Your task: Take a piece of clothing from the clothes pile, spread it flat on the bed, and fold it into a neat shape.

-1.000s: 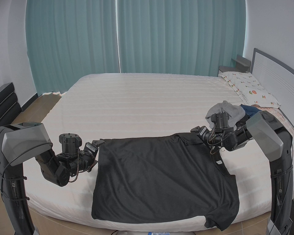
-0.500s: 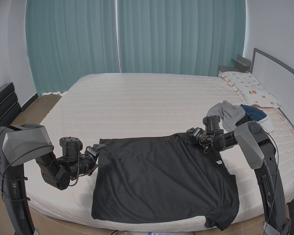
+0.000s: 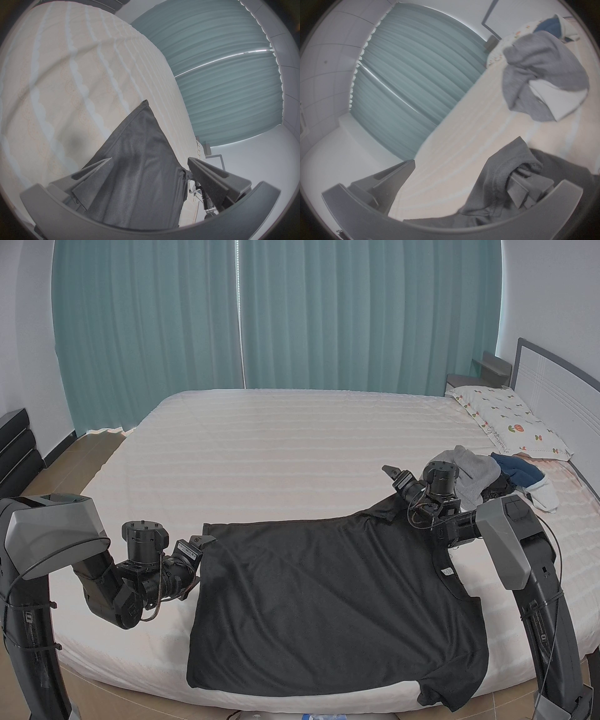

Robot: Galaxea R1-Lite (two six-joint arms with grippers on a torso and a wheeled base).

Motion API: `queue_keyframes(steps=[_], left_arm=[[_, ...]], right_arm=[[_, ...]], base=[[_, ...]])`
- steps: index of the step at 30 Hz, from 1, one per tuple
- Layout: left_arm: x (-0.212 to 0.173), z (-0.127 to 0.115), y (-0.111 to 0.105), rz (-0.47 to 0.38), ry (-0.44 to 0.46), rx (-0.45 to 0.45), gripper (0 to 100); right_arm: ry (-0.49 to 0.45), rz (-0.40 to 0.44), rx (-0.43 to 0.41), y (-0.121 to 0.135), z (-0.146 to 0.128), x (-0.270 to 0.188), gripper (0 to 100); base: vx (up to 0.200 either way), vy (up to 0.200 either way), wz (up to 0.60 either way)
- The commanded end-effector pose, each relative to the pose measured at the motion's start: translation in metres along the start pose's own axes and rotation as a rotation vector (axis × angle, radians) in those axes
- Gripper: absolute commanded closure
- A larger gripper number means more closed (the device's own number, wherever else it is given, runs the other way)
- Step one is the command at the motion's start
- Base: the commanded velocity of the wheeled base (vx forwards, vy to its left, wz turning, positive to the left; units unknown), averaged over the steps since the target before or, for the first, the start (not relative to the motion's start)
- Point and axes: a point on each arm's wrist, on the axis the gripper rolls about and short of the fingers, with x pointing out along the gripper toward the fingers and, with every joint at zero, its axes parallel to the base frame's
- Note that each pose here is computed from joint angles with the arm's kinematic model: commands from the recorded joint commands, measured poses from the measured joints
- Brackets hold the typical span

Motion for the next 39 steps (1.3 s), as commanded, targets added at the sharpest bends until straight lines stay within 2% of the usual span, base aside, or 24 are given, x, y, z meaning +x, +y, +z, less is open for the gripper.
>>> queue_keyframes(steps=[1, 3, 6, 13, 16, 24, 28, 34, 39], left_arm=[[0.000, -0.001, 0.001, 0.003, 0.001, 0.000, 0], [0.000, -0.001, 0.001, 0.003, 0.001, 0.000, 0], [0.000, -0.001, 0.001, 0.003, 0.001, 0.000, 0], [0.000, -0.001, 0.001, 0.003, 0.001, 0.000, 0], [0.000, -0.001, 0.001, 0.003, 0.001, 0.000, 0], [0.000, -0.001, 0.001, 0.003, 0.001, 0.000, 0], [0.000, -0.001, 0.001, 0.003, 0.001, 0.000, 0], [0.000, -0.001, 0.001, 0.003, 0.001, 0.000, 0], [0.000, -0.001, 0.001, 0.003, 0.001, 0.000, 0]], right_arm=[[-0.068, 0.133, -0.045, 0.037, 0.044, -0.011, 0], [0.000, 0.109, -0.101, 0.027, 0.042, -0.011, 0], [0.079, 0.038, -0.158, 0.007, 0.024, -0.006, 0], [0.137, -0.015, -0.155, -0.031, -0.014, 0.002, 0], [0.136, -0.042, -0.154, -0.038, -0.017, 0.002, 0], [0.117, -0.171, -0.140, -0.043, 0.010, -0.004, 0], [0.094, -0.171, -0.135, -0.036, 0.031, -0.011, 0], [0.146, -0.162, -0.133, -0.027, 0.042, -0.030, 0], [0.184, -0.176, -0.165, -0.040, 0.054, -0.044, 0]], base=[[0.000, 0.000, 0.00], [0.000, 0.000, 0.00], [0.000, 0.000, 0.00], [0.000, 0.000, 0.00], [0.000, 0.000, 0.00], [0.000, 0.000, 0.00], [0.000, 0.000, 0.00], [0.000, 0.000, 0.00], [0.000, 0.000, 0.00]])
